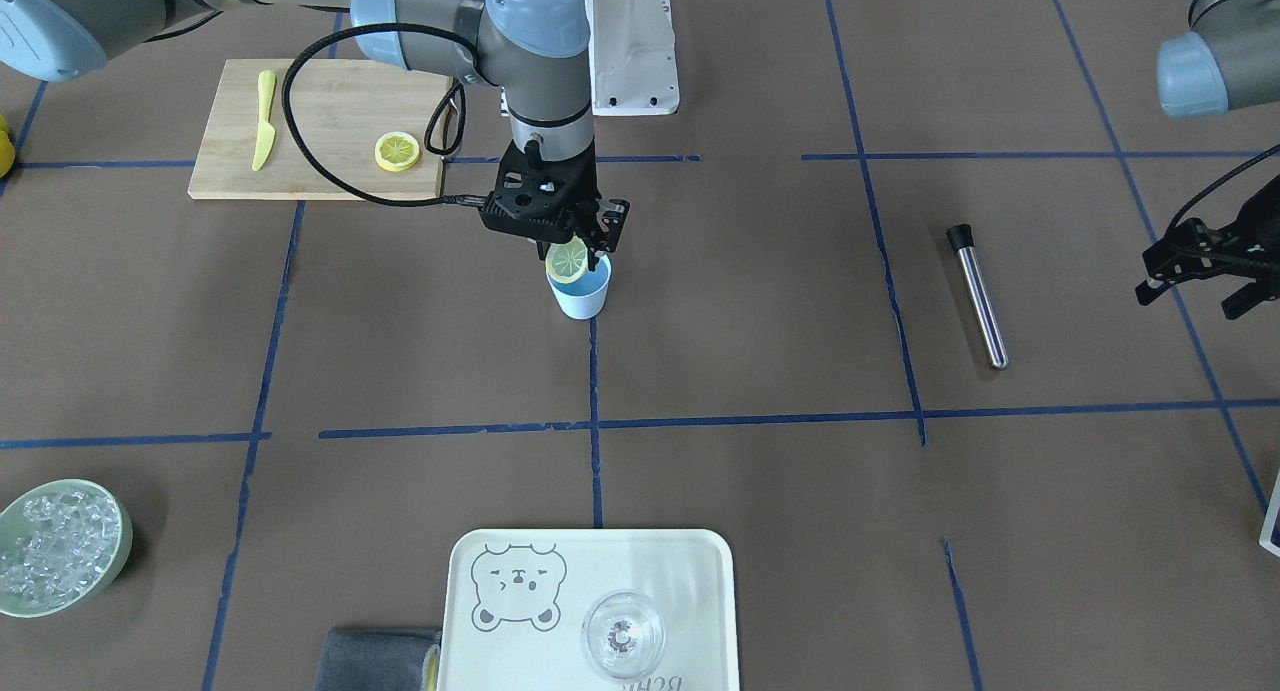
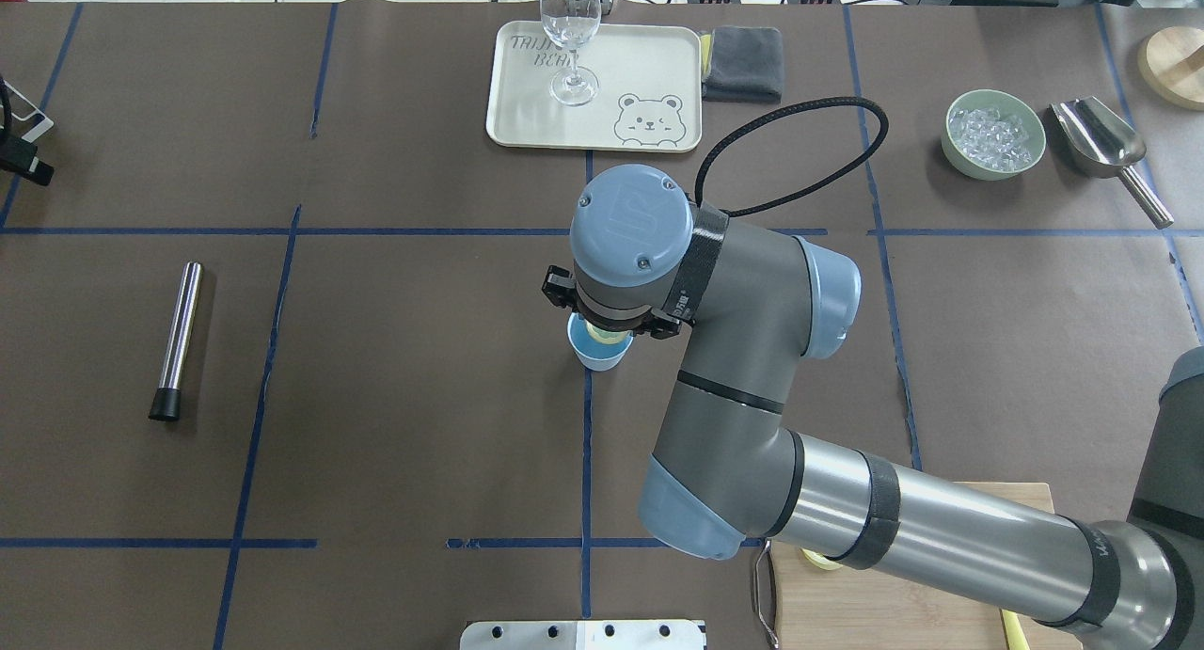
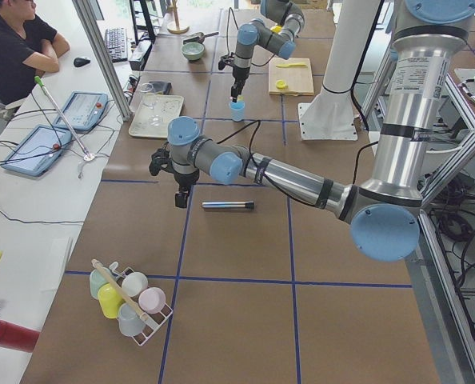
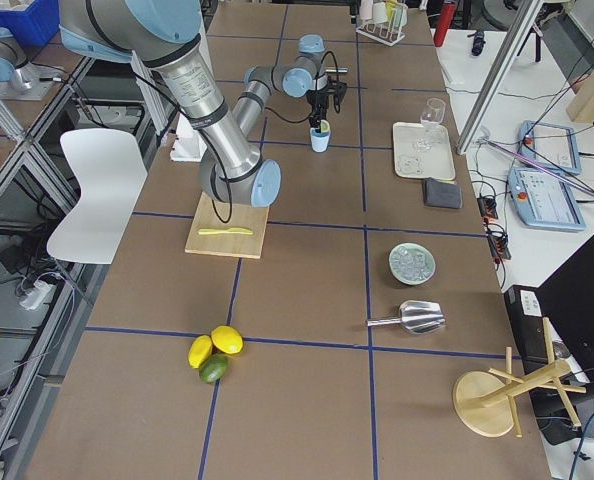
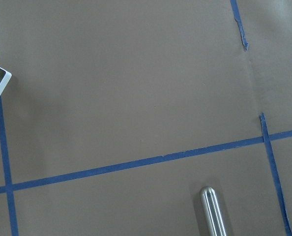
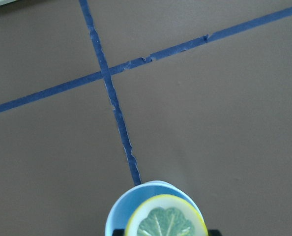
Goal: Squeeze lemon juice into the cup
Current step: 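Hold the lemon slice over the blue cup and squeeze with the right gripper, then withdraw the right arm while the left gripper grasps the steel muddler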
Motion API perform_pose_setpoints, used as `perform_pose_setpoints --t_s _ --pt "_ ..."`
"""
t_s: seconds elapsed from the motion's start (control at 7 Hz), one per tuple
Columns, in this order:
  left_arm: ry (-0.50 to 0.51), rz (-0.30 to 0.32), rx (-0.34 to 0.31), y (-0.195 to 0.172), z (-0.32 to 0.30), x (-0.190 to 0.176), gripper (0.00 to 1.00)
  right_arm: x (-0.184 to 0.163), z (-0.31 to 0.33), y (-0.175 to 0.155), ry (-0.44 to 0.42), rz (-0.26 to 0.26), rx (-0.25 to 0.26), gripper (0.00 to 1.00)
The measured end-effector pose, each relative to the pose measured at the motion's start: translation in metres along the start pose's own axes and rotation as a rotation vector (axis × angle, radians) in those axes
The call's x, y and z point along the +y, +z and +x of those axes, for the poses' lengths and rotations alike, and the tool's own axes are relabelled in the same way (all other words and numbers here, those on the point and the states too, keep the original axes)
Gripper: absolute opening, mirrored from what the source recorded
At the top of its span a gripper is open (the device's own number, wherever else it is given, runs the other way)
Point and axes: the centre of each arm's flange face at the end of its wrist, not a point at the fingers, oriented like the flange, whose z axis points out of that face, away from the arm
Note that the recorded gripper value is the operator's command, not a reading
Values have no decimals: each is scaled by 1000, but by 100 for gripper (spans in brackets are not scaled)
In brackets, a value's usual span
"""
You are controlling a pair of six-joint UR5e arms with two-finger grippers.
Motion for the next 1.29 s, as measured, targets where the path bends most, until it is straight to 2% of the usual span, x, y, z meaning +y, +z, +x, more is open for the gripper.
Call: perform_pose_setpoints --t_s 0.14,0.71,1.0,1.29 --pt "0 0 0 1 0 -1 100 1 0 0 0 -4 1 100" --pt "-13 -7 7 6 12 -5 100 -1 2 -3 -6 -12 2 100" --pt "-100 -44 32 25 58 -7 100 -35 24 -2 -61 1 36 100" --pt "-178 -113 41 58 96 3 100 -94 74 -12 -149 -10 48 100"
